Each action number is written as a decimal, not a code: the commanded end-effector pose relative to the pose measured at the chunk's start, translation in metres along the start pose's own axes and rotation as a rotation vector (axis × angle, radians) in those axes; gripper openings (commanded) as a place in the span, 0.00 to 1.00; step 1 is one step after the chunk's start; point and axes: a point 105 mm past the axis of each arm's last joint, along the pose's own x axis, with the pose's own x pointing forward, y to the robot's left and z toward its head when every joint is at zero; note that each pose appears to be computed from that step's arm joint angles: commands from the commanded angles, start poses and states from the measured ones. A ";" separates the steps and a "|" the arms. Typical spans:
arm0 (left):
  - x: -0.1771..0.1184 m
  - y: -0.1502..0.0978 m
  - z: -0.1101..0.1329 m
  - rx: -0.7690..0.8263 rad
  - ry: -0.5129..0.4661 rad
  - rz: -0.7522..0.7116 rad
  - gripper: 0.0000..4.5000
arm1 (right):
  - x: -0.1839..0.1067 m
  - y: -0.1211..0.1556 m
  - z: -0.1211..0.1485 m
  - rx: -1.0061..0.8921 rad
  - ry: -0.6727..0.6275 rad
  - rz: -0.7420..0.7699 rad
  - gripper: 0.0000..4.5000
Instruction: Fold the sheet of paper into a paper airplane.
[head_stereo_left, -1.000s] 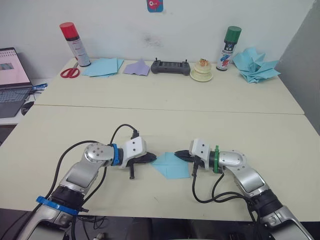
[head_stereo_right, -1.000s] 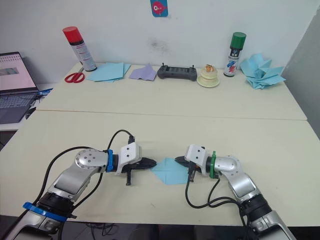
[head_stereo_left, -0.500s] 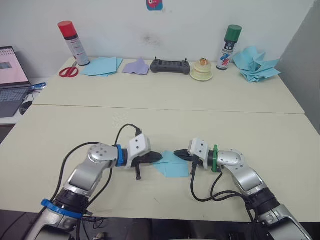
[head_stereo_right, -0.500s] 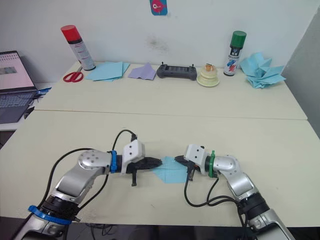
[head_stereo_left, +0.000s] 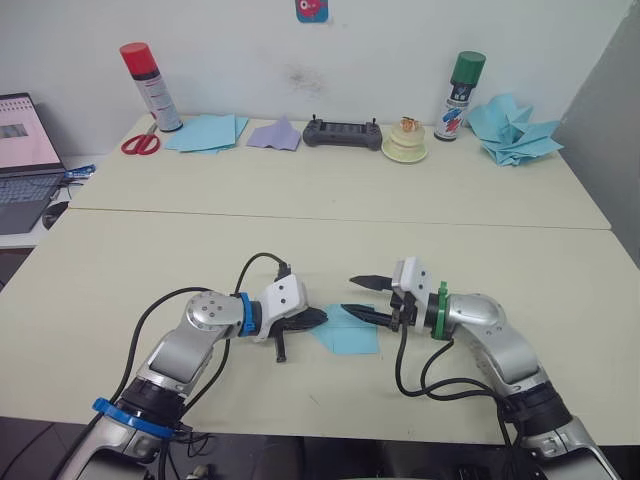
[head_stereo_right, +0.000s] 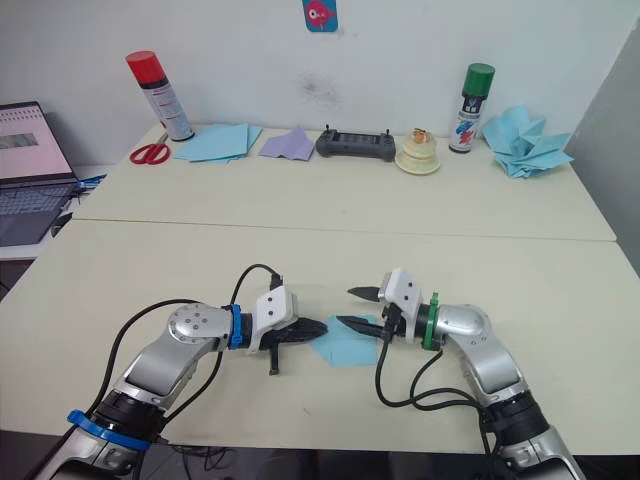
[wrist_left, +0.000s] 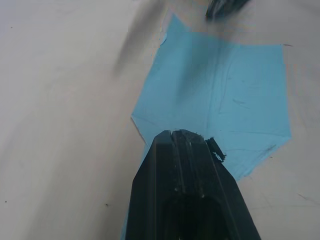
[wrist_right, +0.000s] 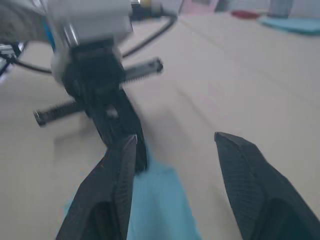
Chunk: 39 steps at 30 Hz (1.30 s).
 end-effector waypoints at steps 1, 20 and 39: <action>0.003 -0.014 -0.028 -0.056 0.095 -0.038 0.00 | 0.007 0.012 0.003 0.001 -0.002 0.070 0.44; 0.003 -0.013 -0.027 -0.052 0.097 -0.038 0.00 | -0.007 0.016 -0.072 0.008 0.366 0.061 0.00; 0.005 -0.013 -0.030 -0.064 0.078 -0.028 0.00 | -0.058 0.008 -0.050 0.041 0.261 -0.128 0.00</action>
